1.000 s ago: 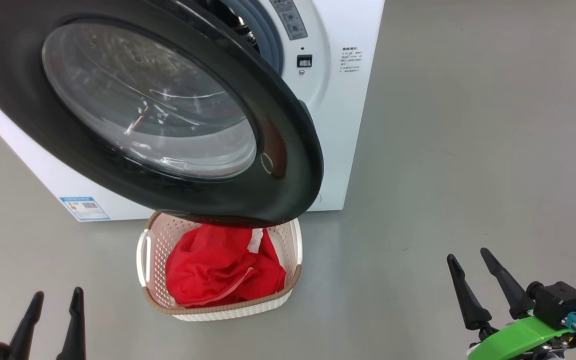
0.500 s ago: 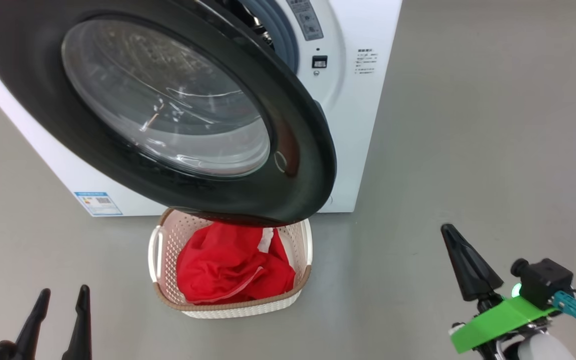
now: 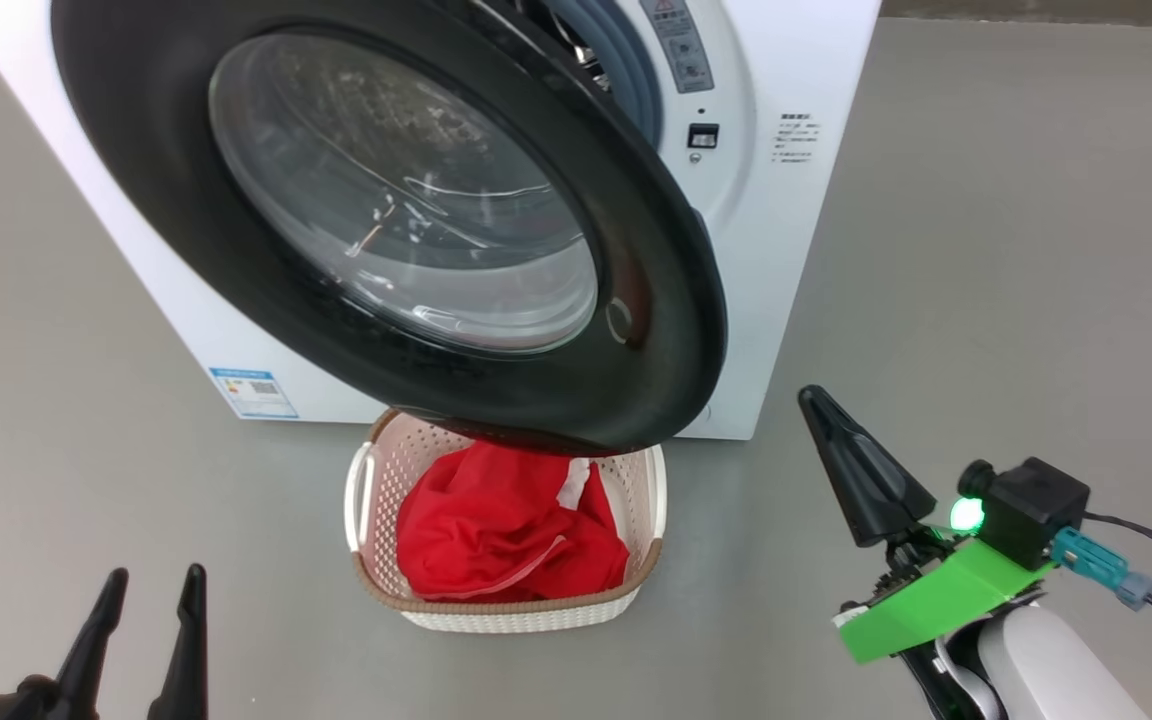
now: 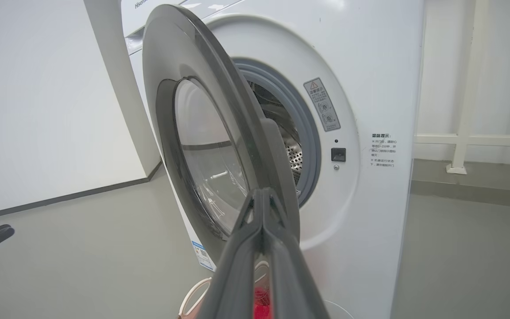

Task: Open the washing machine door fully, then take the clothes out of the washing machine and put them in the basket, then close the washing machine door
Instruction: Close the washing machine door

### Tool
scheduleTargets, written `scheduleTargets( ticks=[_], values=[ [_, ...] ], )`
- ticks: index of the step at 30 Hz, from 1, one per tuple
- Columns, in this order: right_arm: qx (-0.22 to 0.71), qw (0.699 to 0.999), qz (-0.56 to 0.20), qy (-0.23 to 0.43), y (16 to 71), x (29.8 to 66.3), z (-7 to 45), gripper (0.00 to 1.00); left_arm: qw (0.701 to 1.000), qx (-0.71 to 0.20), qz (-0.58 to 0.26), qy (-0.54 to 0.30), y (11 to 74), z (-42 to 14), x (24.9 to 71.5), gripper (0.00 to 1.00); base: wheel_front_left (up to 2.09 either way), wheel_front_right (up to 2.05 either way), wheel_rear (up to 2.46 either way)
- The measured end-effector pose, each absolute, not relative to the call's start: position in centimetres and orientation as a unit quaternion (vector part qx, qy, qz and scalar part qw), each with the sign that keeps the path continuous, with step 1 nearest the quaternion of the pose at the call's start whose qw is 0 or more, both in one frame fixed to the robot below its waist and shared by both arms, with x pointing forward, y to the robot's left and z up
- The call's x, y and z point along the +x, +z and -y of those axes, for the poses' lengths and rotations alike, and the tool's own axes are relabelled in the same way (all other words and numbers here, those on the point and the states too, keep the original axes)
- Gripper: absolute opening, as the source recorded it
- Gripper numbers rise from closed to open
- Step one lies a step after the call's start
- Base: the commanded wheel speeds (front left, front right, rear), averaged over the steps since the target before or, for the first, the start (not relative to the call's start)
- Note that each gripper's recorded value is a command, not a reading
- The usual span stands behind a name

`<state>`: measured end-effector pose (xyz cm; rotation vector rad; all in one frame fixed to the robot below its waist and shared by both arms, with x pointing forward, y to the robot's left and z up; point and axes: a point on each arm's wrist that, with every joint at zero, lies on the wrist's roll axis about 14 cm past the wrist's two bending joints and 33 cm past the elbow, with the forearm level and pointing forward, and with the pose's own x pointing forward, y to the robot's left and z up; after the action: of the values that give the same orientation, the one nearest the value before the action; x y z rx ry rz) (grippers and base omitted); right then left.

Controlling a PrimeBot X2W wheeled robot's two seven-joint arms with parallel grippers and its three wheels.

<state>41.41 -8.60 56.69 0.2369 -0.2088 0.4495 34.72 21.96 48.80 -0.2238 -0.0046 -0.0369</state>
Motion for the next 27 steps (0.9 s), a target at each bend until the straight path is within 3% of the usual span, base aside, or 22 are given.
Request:
scheduleTargets(
  ticks=[10, 27],
  values=[
    [0.118, 0.949, 0.103, 0.274, 57.1, 42.7, 4.9, 0.0, 0.994, -0.111, -0.003, -0.014, 48.5, -22.1, 34.7, 1.0, 0.0, 0.0, 0.0],
    [0.128, 0.945, 0.064, 0.295, 54.2, 46.7, 1.9, 0.0, 0.993, -0.113, -0.015, -0.011, 47.6, -22.2, 37.0, 1.0, 0.0, 0.0, 0.0]
  ],
)
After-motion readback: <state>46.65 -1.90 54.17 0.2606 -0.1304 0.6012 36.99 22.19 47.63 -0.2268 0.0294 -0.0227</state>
